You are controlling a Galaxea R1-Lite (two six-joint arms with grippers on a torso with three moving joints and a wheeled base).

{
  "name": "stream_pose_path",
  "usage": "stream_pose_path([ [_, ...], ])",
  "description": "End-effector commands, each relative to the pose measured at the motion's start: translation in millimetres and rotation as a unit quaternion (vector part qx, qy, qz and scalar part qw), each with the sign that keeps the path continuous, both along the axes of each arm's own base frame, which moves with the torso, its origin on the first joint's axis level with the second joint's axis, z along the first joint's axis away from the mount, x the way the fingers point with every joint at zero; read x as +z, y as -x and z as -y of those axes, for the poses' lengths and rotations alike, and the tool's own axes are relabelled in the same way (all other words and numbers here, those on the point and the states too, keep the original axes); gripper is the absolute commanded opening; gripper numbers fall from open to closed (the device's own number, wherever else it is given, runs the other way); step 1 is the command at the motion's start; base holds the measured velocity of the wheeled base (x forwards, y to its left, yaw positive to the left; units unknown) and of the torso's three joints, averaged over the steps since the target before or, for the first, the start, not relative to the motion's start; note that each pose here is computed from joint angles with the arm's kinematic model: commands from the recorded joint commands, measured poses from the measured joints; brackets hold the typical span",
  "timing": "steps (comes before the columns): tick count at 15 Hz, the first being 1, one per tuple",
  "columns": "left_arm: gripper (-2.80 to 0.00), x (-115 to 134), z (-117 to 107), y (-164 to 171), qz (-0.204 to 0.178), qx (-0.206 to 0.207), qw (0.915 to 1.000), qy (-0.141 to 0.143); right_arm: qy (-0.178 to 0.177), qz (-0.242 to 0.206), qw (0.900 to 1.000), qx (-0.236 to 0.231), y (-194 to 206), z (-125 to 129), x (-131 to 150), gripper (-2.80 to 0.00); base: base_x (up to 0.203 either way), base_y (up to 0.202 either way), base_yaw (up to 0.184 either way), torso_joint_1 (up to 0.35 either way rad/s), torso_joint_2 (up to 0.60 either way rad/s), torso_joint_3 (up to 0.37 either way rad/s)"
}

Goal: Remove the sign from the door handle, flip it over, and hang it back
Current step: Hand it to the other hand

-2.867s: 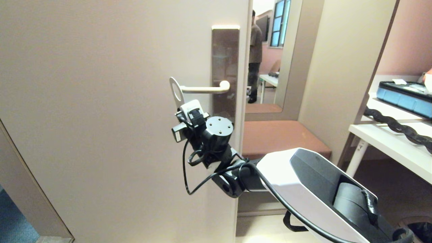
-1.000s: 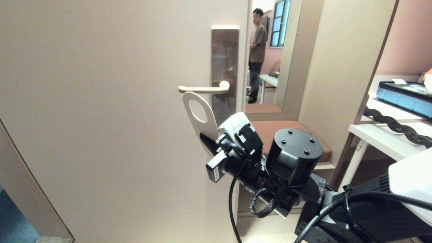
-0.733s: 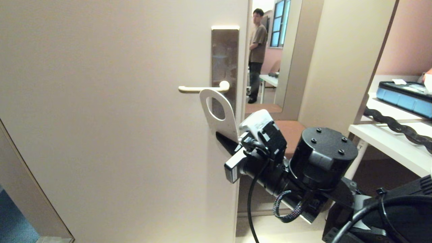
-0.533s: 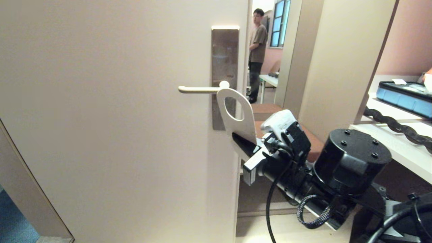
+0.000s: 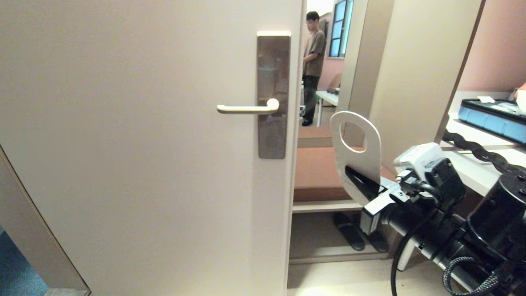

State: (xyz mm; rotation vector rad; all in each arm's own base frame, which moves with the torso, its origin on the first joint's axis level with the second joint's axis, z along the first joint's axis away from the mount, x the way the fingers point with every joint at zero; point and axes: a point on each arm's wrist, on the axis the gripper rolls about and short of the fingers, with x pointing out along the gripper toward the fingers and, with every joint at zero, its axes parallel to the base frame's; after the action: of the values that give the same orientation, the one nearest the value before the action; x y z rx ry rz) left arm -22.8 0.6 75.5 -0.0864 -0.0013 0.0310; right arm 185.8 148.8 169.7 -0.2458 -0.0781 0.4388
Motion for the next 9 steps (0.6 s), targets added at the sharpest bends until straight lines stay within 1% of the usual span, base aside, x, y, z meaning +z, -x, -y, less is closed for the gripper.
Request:
stream_pose_path([
  [1, -2.8, 0.2, 0.0, -0.1, 0.0, 0.001, 1.0, 0.001, -0.01, 0.014, 1.0, -0.013, 15.8, 20.0, 6.0, -2.8, 0.0, 0.0, 0.0, 0.0, 0.0, 0.0],
  [3, -2.8, 0.1, 0.0, -0.1, 0.0, 0.001, 1.0, 0.001, 0.0, 0.0, 1.0, -0.015, 28.3, 30.6, -3.9, -2.8, 0.0, 0.0, 0.0, 0.0, 0.0, 0.0],
  [4, -2.8, 0.2, 0.0, -0.1, 0.0, 0.001, 1.0, 0.001, -0.001, 0.0, 1.0, -0.021, 31.0, 35.5, -4.2, -2.8, 0.0, 0.0, 0.0, 0.0, 0.0, 0.0],
  [7, -2.8, 0.0, 0.0, -0.1, -0.001, 0.001, 1.0, 0.001, 0.003, -0.001, 0.997, -0.071, 25.2, 54.5, -6.2, -2.8, 0.0, 0.0, 0.0, 0.0, 0.0, 0.0],
  [9, -2.8, 0.2, 0.0, -0.1, 0.0, 0.001, 1.0, 0.001, 0.006, -0.003, 0.992, -0.123, 19.5, 72.9, -8.1, -2.8, 0.0, 0.0, 0.0, 0.0, 0.0, 0.0],
])
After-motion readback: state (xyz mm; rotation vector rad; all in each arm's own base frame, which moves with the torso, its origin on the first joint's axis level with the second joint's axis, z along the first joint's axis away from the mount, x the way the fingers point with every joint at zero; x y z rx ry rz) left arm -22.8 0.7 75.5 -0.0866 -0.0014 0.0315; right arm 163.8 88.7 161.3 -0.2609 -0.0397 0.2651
